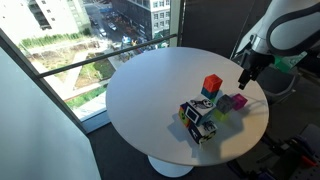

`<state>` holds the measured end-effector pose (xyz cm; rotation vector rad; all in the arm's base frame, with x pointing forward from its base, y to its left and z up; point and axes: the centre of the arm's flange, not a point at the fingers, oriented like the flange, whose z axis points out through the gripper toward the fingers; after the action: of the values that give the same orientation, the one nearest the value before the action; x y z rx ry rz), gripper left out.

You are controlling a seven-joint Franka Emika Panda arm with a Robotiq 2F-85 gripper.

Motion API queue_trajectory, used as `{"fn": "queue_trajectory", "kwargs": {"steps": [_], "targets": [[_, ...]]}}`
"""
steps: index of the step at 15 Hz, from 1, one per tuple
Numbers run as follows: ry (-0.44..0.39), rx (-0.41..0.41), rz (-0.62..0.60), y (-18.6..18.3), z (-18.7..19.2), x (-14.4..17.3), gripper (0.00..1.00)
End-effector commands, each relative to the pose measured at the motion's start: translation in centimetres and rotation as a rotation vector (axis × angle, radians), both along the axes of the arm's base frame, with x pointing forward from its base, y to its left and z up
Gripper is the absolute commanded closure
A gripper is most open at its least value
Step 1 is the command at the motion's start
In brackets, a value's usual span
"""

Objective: Put the pink block on the table

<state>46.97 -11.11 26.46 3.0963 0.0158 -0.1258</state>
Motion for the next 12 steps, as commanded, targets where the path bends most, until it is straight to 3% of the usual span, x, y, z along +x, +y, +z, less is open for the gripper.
{"fn": "queue_trajectory", "kwargs": {"steps": [1,7,12], "targets": [[0.043,-0.035,-0.021,1.0,4.0,-0.4,0.00],[0.061,-0.095,-0.046,3.4,8.9,-1.4,0.00],[0.072,-0.073,-0.037,5.0,13.0,-2.3,0.00]]}}
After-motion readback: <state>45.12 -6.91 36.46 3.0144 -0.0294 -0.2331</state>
